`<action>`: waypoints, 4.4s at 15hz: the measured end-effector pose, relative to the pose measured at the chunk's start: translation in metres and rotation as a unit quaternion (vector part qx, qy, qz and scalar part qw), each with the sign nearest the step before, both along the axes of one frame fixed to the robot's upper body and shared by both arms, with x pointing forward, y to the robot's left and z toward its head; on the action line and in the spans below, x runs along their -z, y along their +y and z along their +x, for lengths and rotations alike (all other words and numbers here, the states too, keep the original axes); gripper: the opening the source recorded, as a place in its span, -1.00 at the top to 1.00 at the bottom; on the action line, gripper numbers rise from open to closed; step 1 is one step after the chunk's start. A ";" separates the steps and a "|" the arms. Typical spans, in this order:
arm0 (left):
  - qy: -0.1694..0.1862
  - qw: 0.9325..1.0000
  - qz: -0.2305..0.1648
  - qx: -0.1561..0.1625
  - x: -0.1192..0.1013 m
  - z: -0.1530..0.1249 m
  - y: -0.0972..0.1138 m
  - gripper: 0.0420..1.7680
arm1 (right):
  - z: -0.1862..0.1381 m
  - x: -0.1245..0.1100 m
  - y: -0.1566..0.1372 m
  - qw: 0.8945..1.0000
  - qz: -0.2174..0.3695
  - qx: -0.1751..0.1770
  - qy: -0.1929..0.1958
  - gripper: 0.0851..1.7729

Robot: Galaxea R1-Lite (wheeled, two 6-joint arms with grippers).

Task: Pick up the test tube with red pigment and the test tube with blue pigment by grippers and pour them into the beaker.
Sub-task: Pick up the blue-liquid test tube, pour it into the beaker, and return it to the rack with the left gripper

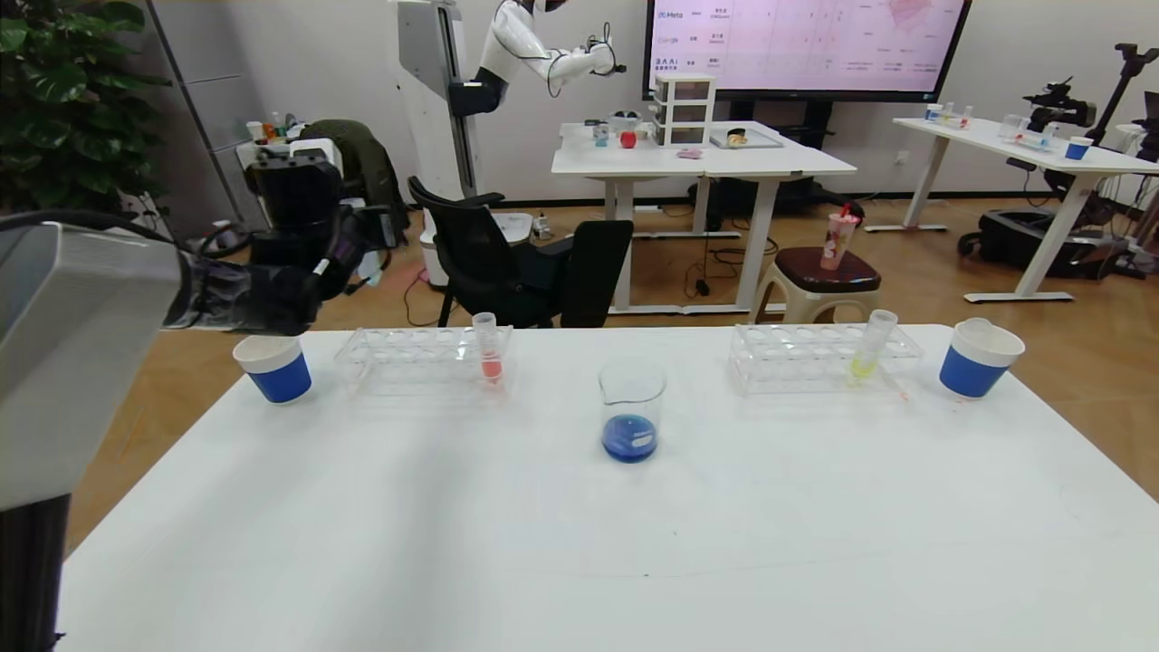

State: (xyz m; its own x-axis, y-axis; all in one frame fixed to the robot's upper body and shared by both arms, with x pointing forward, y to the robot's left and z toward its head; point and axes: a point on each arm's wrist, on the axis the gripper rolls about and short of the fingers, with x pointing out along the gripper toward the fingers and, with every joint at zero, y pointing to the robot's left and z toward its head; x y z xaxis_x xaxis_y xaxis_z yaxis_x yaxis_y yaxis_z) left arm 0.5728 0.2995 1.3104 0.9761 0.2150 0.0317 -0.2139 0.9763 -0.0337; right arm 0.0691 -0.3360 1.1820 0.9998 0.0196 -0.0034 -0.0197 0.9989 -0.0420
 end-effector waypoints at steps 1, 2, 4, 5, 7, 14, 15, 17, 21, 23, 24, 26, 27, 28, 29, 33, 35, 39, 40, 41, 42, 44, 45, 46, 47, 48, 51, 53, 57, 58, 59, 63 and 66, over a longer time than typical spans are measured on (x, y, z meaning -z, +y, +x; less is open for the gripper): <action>0.009 1.000 -0.006 -0.014 0.003 -0.005 0.016 0.44 | 0.000 0.000 0.000 1.000 0.000 0.000 0.000 -0.96; 0.009 0.999 -0.013 -0.031 0.003 -0.009 0.033 0.44 | 0.000 0.000 0.000 1.000 0.000 0.000 0.000 -0.96; -0.007 0.998 -0.016 -0.063 0.000 -0.017 0.064 0.44 | 0.000 0.000 0.000 1.000 0.000 0.000 0.000 -0.96; -0.010 0.997 -0.016 -0.078 0.002 -0.021 0.079 0.44 | 0.000 0.000 0.000 1.000 0.000 0.000 0.000 -0.96; -0.005 0.995 -0.017 -0.099 0.009 -0.028 0.104 0.44 | 0.000 0.000 0.000 1.000 0.000 0.000 0.000 -0.96; 0.014 0.992 -0.025 -0.126 0.047 -0.030 0.130 0.44 | 0.000 0.000 0.000 1.000 0.000 0.000 0.000 -0.96; 0.019 0.991 -0.032 -0.130 0.054 -0.029 0.132 0.44 | 0.000 0.000 0.000 1.000 0.000 0.000 0.000 -0.96; 0.034 0.990 -0.041 -0.132 0.067 -0.028 0.134 0.44 | 0.000 0.000 0.000 1.000 0.000 0.000 0.000 -0.96; 0.061 0.988 -0.043 -0.135 0.091 -0.028 0.134 0.44 | 0.000 0.000 0.000 1.000 0.000 0.000 0.000 -0.96; 0.073 0.987 -0.041 -0.135 0.100 -0.029 0.134 0.44 | 0.000 0.000 0.000 1.000 0.000 0.000 0.000 -0.96; 0.078 0.987 -0.041 -0.134 0.103 -0.029 0.133 0.44 | 0.000 0.000 0.000 1.000 0.000 0.000 0.000 -0.96; 0.077 0.987 -0.040 -0.135 0.105 -0.031 0.133 0.44 | 0.000 0.000 0.000 1.000 0.000 0.000 0.000 -0.96; 0.070 0.988 -0.039 -0.135 0.104 -0.031 0.133 0.44 | 0.000 0.000 0.000 1.000 0.000 0.000 0.000 -0.96; 0.070 0.988 -0.037 -0.135 0.105 -0.032 0.133 0.44 | 0.000 0.000 0.000 1.000 0.000 0.000 0.000 -0.96; 0.073 0.987 -0.035 -0.136 0.106 -0.033 0.133 0.44 | 0.000 0.000 0.000 1.000 0.000 0.000 0.000 -0.96; 0.070 0.988 -0.033 -0.133 0.102 -0.035 0.131 0.44 | 0.000 0.000 0.000 1.000 0.000 0.000 0.000 -0.96; 0.067 0.989 -0.033 -0.131 0.098 -0.036 0.129 0.44 | 0.000 0.000 0.000 1.000 0.000 0.000 0.000 -0.96; 0.069 0.989 -0.035 -0.129 0.102 -0.040 0.128 0.44 | 0.000 0.000 0.000 1.000 0.000 0.000 0.000 -0.96; 0.064 0.989 -0.034 -0.128 0.103 -0.040 0.128 0.40 | 0.000 0.000 0.000 1.000 0.000 0.000 0.000 -0.96; 0.066 0.989 -0.032 -0.128 0.105 -0.041 0.127 0.18 | 0.000 0.000 0.000 1.000 0.000 0.000 0.000 -0.96; 0.070 0.989 -0.029 -0.127 0.106 -0.041 0.127 -0.19 | 0.000 0.000 0.000 1.000 0.000 0.000 0.000 -0.96; 0.069 0.989 -0.025 -0.128 0.105 -0.041 0.127 -0.90 | 0.000 0.000 0.000 1.000 0.000 0.000 0.000 -0.96; 0.068 0.989 -0.021 -0.128 0.103 -0.041 0.127 -0.98 | 0.000 0.000 0.000 1.000 0.000 0.000 0.000 -0.96; 0.065 0.990 -0.016 -0.127 0.101 -0.041 0.128 -0.98 | 0.000 0.000 0.000 1.000 0.000 0.000 0.000 -0.96; 0.061 0.990 -0.013 -0.126 0.096 -0.041 0.127 -0.98 | 0.000 0.000 0.000 1.000 0.000 0.000 0.000 -0.96; 0.053 0.991 -0.010 -0.123 0.088 -0.040 0.124 -0.98 | 0.000 0.000 0.000 1.000 0.000 0.000 0.000 -0.96; 0.051 0.995 -0.002 -0.089 0.053 -0.036 0.093 -0.98 | 0.000 0.000 0.000 1.000 0.000 0.000 0.000 -0.96; 0.036 0.998 -0.001 -0.055 0.024 -0.034 0.061 -0.98 | 0.000 0.000 0.000 1.000 0.000 0.000 0.000 -0.96; 0.000 1.000 -0.001 0.008 -0.027 -0.054 0.003 -0.98 | 0.000 0.000 0.000 1.000 0.000 0.000 0.000 -0.96; -0.006 1.000 0.000 0.019 -0.041 -0.066 -0.006 -0.98 | 0.000 0.000 0.000 1.000 0.000 0.000 0.000 -0.96; -0.010 1.000 0.000 0.028 -0.055 -0.080 -0.013 -0.98 | 0.000 0.000 0.000 1.000 0.000 0.000 0.000 -0.96; -0.030 0.998 0.036 0.042 -0.109 -0.156 -0.013 -0.98 | 0.000 0.000 0.000 1.000 0.000 0.000 0.000 -0.96; -0.037 0.996 0.085 0.012 -0.125 -0.218 0.014 -0.98 | 0.000 0.000 0.000 1.000 0.000 0.000 0.000 -0.96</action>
